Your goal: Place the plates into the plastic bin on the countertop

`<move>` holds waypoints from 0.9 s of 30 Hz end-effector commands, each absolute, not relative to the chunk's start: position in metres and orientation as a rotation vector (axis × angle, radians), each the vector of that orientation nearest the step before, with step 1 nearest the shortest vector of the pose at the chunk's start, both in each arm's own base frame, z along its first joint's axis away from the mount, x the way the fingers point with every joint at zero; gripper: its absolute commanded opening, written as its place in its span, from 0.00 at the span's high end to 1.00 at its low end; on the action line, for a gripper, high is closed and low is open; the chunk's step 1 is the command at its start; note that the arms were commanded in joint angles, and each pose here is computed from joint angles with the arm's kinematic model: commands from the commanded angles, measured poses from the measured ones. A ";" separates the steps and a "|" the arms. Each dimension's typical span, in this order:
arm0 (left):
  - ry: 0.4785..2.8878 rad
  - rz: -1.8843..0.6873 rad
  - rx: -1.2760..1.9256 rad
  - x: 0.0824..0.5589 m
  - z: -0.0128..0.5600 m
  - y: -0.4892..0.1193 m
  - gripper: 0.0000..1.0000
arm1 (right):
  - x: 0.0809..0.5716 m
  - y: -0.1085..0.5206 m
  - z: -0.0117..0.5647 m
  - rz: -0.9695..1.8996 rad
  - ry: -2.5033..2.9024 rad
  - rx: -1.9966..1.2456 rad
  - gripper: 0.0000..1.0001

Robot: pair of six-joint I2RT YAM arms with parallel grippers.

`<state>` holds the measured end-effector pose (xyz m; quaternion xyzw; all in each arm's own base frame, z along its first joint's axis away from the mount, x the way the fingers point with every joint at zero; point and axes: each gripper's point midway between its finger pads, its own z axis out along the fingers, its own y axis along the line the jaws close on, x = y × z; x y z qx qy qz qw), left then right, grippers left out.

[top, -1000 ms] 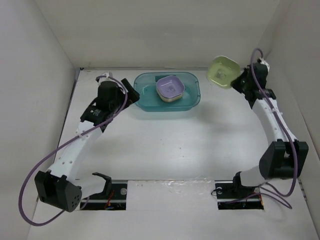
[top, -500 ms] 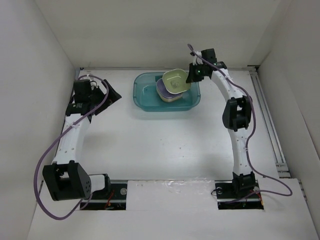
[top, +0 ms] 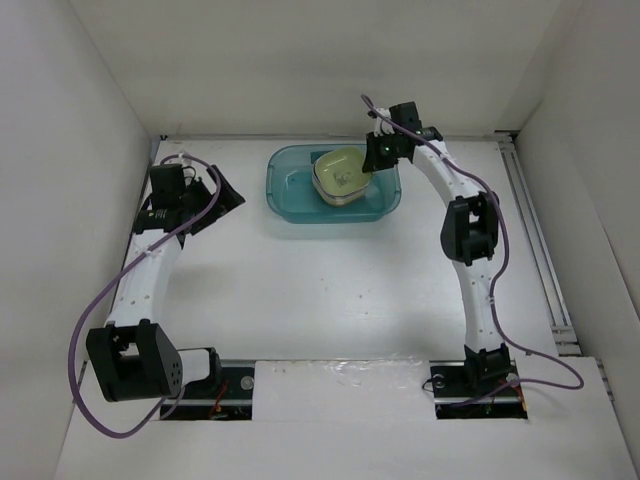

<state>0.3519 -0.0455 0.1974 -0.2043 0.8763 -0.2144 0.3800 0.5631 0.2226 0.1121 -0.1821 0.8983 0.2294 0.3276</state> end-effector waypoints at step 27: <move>1.725 -0.118 -0.694 0.265 0.350 0.029 0.00 | 0.280 0.069 0.376 -0.032 1.890 -0.001 0.00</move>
